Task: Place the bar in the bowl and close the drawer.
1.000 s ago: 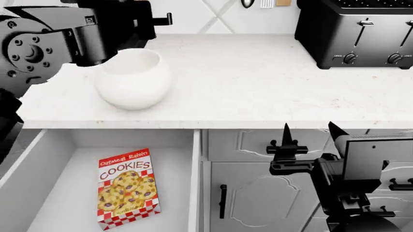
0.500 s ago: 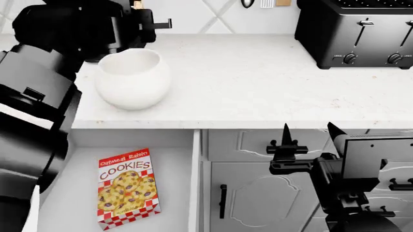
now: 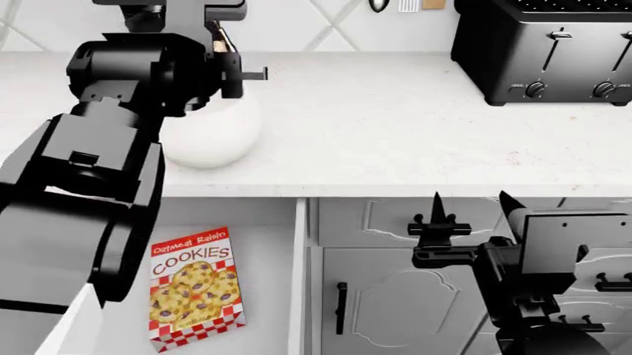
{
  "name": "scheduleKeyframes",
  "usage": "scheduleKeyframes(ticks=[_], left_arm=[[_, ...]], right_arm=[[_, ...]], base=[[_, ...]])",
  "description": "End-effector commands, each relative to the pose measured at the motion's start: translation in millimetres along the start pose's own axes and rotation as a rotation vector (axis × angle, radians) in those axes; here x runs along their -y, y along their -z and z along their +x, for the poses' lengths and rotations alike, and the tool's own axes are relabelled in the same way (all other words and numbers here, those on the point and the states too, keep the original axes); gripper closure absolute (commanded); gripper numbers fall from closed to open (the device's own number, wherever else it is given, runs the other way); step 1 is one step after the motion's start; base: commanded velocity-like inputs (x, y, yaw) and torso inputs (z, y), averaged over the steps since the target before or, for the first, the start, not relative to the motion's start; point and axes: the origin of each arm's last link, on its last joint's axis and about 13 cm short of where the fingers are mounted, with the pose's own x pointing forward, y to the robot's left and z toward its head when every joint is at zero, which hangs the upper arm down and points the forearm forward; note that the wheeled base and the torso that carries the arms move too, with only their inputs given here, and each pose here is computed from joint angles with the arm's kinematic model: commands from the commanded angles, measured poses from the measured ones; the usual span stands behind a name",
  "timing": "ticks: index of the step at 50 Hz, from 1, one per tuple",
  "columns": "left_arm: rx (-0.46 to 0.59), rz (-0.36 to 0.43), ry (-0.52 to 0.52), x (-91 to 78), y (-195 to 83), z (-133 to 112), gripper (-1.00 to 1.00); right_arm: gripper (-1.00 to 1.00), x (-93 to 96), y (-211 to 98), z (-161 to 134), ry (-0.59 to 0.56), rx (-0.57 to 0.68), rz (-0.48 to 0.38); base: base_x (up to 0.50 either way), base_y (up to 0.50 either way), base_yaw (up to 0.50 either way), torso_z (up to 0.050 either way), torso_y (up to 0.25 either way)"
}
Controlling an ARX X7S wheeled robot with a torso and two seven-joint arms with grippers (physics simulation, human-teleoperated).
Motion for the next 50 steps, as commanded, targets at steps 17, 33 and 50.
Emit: scheduleKeyframes(ticks=[17,33,50], left_arm=[[-0.019,-0.038,-0.076,-9.7,7.8,5.4,1.0],[-0.038,-0.02,-0.07,-9.9,15.3,8.7,1.0],[-0.03,-0.019,-0.07,-12.8,11.6,7.1,-1.0]], right_arm=[[-1.0,-0.2,4.2,1.1,0.001,-0.009,0.005],[-1.0,-1.4,3.6,2.3,-0.004,-0.009,0.007],[-1.0,-1.5,5.8,2.3,-0.003,-0.013,0.009]], base=[[0.0,0.0,0.0,0.0,0.0],[0.0,0.0,0.0,0.0,0.0],[0.0,0.0,0.0,0.0,0.0]])
